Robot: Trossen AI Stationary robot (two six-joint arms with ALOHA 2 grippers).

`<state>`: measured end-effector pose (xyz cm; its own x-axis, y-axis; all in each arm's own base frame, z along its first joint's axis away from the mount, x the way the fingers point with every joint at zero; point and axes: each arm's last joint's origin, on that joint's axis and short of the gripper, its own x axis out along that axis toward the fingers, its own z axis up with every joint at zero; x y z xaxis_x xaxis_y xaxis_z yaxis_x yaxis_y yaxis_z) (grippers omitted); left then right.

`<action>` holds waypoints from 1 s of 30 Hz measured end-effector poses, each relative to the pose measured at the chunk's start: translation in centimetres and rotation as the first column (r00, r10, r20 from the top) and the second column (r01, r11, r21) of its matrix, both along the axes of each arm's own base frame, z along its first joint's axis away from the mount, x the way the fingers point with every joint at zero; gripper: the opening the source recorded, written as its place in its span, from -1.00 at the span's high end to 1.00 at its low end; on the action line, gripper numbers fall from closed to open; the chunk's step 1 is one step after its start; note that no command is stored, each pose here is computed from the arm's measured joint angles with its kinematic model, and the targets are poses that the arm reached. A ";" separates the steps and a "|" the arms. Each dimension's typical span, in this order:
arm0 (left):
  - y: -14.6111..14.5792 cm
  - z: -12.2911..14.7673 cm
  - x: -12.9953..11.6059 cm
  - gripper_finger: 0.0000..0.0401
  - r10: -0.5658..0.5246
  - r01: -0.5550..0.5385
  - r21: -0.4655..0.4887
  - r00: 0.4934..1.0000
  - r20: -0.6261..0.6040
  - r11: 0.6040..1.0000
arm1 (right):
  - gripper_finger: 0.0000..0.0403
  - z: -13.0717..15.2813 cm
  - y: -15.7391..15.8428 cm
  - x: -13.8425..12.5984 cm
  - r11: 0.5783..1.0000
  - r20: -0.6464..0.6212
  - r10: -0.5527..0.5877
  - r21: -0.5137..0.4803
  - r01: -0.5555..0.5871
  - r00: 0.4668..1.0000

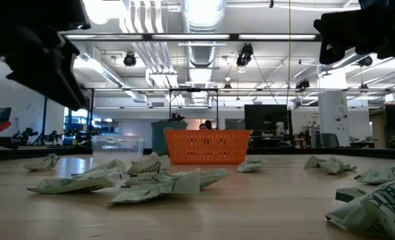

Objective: Pick and place items into bin
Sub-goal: Put the stevia packet into the orange bin

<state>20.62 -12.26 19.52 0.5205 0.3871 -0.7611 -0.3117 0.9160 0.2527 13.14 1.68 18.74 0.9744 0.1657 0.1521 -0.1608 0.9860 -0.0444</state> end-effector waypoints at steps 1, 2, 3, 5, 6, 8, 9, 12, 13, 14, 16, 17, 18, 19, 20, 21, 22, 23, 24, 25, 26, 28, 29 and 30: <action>0.0 -0.4 -0.1 0.31 0.026 -0.026 0.001 1.000 -0.012 1.000 | 0.66 0.0 0.0 0.0 1.000 0.000 0.000 0.000 0.000 1.000; 0.0 -0.9 -0.2 0.31 0.056 -0.056 -0.003 0.998 -0.022 0.998 | 0.66 0.0 0.0 0.0 1.000 0.000 0.001 0.002 -0.001 1.000; 0.0 -1.4 -0.2 0.31 0.081 -0.081 -0.004 0.996 -0.031 0.997 | 0.66 0.0 0.0 0.0 1.000 -0.001 0.001 0.006 -0.001 1.000; 0.0 -2.2 -0.2 0.31 0.108 -0.108 -0.008 0.993 -0.050 0.994 | 0.66 0.0 0.0 0.0 1.000 -0.008 0.004 0.019 -0.004 1.000; -0.1 -2.5 -0.2 0.31 0.107 -0.108 -0.007 0.992 -0.064 0.994 | 0.66 -0.1 0.0 0.0 1.000 -0.015 0.005 0.024 -0.005 1.000; -0.1 -3.3 -0.2 0.31 0.108 -0.107 0.010 0.990 -0.094 0.994 | 0.66 -0.2 0.0 0.0 1.000 -0.028 0.006 0.027 -0.005 1.000; -0.1 -3.6 -0.2 0.31 0.108 -0.107 0.018 0.988 -0.107 0.994 | 0.66 -0.3 0.0 0.0 1.000 -0.031 0.006 0.026 -0.005 1.000; -0.1 -4.0 -0.2 0.31 0.109 -0.106 0.033 0.986 -0.125 0.994 | 0.66 -0.4 0.0 0.1 1.000 -0.043 0.006 0.025 -0.005 0.999; -0.1 -4.0 -0.2 0.31 0.109 -0.106 0.035 0.986 -0.129 0.994 | 0.66 -0.5 0.0 0.2 1.000 -0.051 0.006 0.024 -0.005 0.999; -0.1 -4.0 -0.2 0.31 0.108 -0.105 0.024 0.985 -0.133 0.994 | 0.66 -0.6 0.0 0.2 1.000 -0.058 0.006 0.023 -0.005 0.998; -0.2 -3.8 -0.3 0.31 0.105 -0.108 -0.011 0.985 -0.137 0.994 | 0.66 -0.7 0.1 0.3 1.000 -0.071 0.006 0.022 -0.005 0.997; -0.2 -3.6 -0.3 0.31 0.105 -0.110 -0.031 0.986 -0.131 0.993 | 0.66 -0.8 0.1 0.4 1.000 -0.078 0.006 0.021 -0.005 0.997; -0.3 -3.4 -0.4 0.31 0.109 -0.115 -0.046 0.987 -0.118 0.992 | 0.66 -0.9 0.1 0.5 1.000 -0.084 0.006 0.020 -0.004 0.996; -0.3 -3.1 -0.5 0.31 0.109 -0.115 -0.056 0.988 -0.110 0.992 | 0.66 -0.9 0.1 0.5 1.000 -0.087 0.006 0.020 -0.004 0.996; -0.4 -3.0 -0.6 0.30 0.105 -0.112 -0.063 0.989 -0.102 0.992 | 0.66 -0.9 0.1 0.5 1.000 -0.088 0.006 0.020 -0.004 0.996; -0.4 -3.0 -0.7 0.29 0.102 -0.108 -0.065 0.990 -0.100 0.992 | 0.66 -0.9 0.1 0.5 1.000 -0.088 0.007 0.024 -0.005 0.996; -0.4 -3.0 -0.8 0.27 0.098 -0.104 -0.065 0.990 -0.100 0.992 | 0.66 -0.9 0.1 0.6 1.000 -0.087 0.007 0.024 -0.005 0.996; -0.4 -3.0 -0.9 0.24 0.094 -0.101 -0.067 0.991 -0.099 0.993 | 0.66 -0.9 0.1 0.6 1.000 -0.085 0.007 0.025 -0.005 0.996; -0.5 -3.0 -1.0 0.22 0.090 -0.097 -0.072 0.991 -0.094 0.993 | 0.66 -0.9 0.1 0.6 1.000 -0.085 0.008 0.027 -0.006 0.996; -0.5 -3.1 -1.0 0.19 0.088 -0.095 -0.079 0.992 -0.089 0.992 | 0.66 -0.9 0.1 0.6 1.000 -0.082 0.009 0.030 -0.007 0.997; -0.5 -3.2 -1.0 0.16 0.085 -0.093 -0.084 0.992 -0.092 0.992 | 0.66 -0.8 0.1 0.6 0.999 -0.078 0.010 0.032 -0.008 0.997; -0.5 -3.4 -1.1 0.09 0.081 -0.092 -0.101 0.991 -0.102 0.991 | 0.66 -0.8 0.1 0.6 0.999 -0.077 0.011 0.032 -0.008 0.997; -0.6 -3.6 -1.1 0.06 0.078 -0.089 -0.117 0.992 -0.099 0.989 | 0.66 -0.9 0.1 0.6 0.999 -0.078 0.011 0.032 -0.009 0.997; -0.5 -3.8 -1.1 0.04 0.076 -0.088 -0.126 0.993 -0.095 0.988 | 0.66 -0.9 0.1 0.6 0.999 -0.078 0.013 0.031 -0.011 0.997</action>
<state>19.50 -12.81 15.69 0.4180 0.3204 -0.8500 -0.3686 0.9151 0.1637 13.74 1.77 17.89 0.9815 0.1736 0.0812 -0.1741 0.9847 -0.0008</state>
